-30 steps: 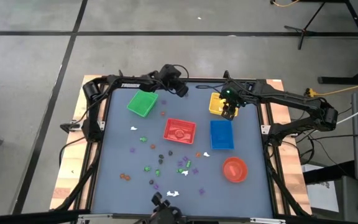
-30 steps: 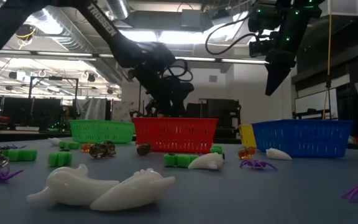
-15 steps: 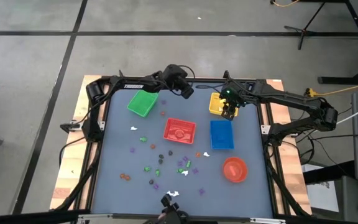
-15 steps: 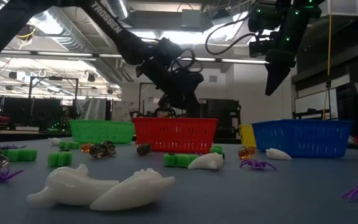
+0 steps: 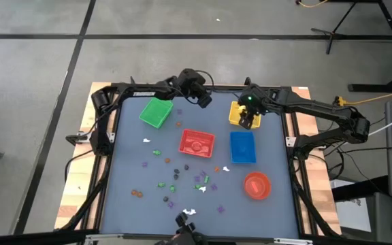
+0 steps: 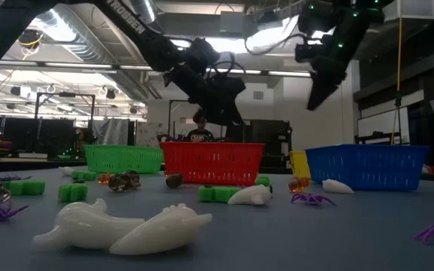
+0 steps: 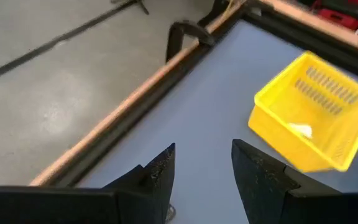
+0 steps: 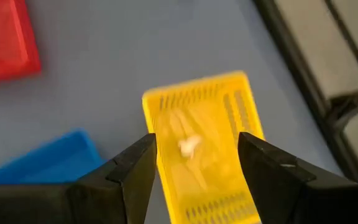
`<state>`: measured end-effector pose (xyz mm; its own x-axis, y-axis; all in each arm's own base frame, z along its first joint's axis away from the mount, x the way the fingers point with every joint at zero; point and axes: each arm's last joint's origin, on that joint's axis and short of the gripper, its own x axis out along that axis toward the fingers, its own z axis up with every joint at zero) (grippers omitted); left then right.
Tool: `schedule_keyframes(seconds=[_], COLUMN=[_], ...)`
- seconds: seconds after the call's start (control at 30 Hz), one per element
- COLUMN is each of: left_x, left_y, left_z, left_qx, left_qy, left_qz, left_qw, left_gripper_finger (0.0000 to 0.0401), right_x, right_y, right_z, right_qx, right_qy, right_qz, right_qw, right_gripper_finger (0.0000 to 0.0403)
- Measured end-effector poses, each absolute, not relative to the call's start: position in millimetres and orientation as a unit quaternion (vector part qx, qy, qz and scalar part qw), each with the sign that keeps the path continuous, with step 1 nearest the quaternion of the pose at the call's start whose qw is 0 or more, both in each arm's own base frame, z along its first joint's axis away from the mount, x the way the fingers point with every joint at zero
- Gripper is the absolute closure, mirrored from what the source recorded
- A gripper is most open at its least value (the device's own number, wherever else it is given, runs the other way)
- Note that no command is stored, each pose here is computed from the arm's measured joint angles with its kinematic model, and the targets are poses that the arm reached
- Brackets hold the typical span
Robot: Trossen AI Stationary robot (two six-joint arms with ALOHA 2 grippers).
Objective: Sort Halloween decoration
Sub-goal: Put the black skull toy into the red bin
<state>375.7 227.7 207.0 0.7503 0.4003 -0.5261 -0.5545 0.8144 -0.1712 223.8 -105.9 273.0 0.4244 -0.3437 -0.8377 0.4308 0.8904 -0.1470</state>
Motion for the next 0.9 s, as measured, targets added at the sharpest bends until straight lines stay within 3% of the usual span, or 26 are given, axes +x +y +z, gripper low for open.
schedule_keyframes(seconds=[0.3,0.67,0.9], left_x=[345.2,306.2,288.7], left_y=[230.1,209.7,186.0], left_z=[242.8,289.7,273.1], left_qx=[-0.147,-0.121,-0.113], left_qy=[0.270,0.313,0.299], left_qz=[0.261,0.269,0.279], left_qw=[0.915,0.903,0.906], left_gripper_finger=[0.0257,0.0257,0.0258], right_x=[259.9,303.8,327.1], right_y=[-122.6,-156.8,-186.7], right_z=[280.7,239.5,216.2], right_qx=[0.010,0.006,0.027], right_qy=[0.344,0.324,0.349], right_qz=[-0.247,-0.213,-0.205], right_qw=[0.906,0.922,0.914], right_gripper_finger=[0.0178,0.0178,0.0178])
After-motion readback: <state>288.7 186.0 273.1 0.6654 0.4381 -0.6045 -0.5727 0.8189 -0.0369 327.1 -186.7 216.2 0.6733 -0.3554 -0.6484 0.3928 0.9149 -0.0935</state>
